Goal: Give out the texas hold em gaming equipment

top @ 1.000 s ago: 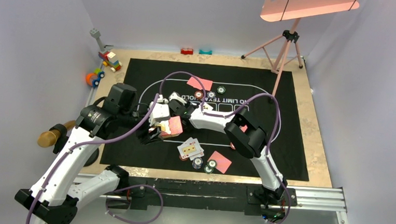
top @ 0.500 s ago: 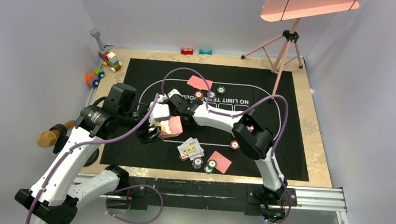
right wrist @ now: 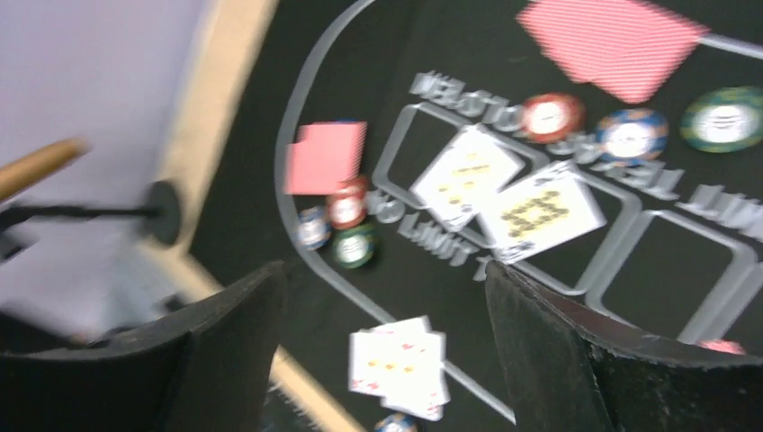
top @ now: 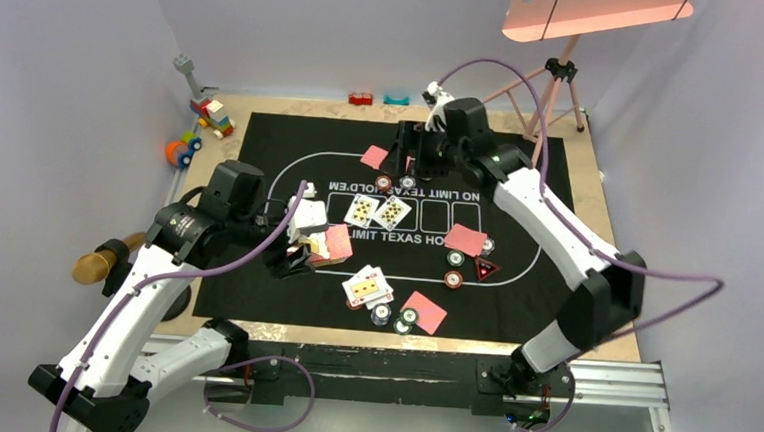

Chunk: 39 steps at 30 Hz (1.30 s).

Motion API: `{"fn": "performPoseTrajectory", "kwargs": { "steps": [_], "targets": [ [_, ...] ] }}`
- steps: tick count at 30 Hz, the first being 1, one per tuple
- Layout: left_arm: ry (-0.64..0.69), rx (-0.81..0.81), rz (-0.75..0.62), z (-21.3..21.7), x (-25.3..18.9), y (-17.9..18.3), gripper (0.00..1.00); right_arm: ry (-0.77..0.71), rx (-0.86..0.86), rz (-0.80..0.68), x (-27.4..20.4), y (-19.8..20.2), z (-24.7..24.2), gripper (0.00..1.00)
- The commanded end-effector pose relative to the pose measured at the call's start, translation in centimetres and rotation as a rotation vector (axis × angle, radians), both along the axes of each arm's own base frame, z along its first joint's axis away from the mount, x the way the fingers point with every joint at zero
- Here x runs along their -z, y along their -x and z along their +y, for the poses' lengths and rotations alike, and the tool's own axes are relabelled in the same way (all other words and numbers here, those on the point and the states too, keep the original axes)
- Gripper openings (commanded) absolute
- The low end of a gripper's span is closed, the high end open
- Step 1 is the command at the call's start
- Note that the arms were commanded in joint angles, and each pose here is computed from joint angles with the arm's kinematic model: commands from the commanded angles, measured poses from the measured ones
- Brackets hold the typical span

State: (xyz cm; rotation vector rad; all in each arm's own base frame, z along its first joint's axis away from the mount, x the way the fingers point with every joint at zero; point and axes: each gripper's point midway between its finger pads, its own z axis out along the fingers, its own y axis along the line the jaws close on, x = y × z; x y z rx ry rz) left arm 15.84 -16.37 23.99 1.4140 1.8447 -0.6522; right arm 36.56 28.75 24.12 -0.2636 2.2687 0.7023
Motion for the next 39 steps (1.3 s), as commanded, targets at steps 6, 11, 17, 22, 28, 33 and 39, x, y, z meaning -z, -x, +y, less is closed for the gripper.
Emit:
{"fn": "performPoseTrajectory", "kwargs": {
  "steps": [6,11,17,22,28,33,39],
  "targets": [
    [0.03,0.014,-0.053,-0.4,-1.3,-0.7,0.0,-0.582,-0.483,0.237,-7.0,12.6,5.6,0.9],
    [0.028,0.013,-0.053,-0.5,-1.4,-1.0,0.0,-0.603,-0.548,0.284,-6.7,14.8,6.9,0.92],
    [0.027,0.006,-0.068,-0.7,-1.9,-1.8,0.0,-0.569,-0.601,0.351,-5.3,16.7,9.4,0.94],
    [0.026,0.008,-0.078,-0.9,-2.3,-2.4,0.0,-0.585,-0.613,0.404,-4.2,16.9,10.6,0.95],
    [0.034,0.007,-0.085,-1.0,-2.7,-2.4,0.0,-0.598,-0.626,0.464,-3.0,16.9,11.2,0.8],
    [0.033,0.009,-0.084,-0.9,-2.5,-2.2,0.0,-0.6,-0.633,0.481,-2.9,17.1,11.1,0.64],
    [0.033,0.009,-0.085,-0.9,-2.5,-2.2,0.0,-0.59,-0.621,0.512,-2.2,17.5,10.4,0.47]
  ]
}}
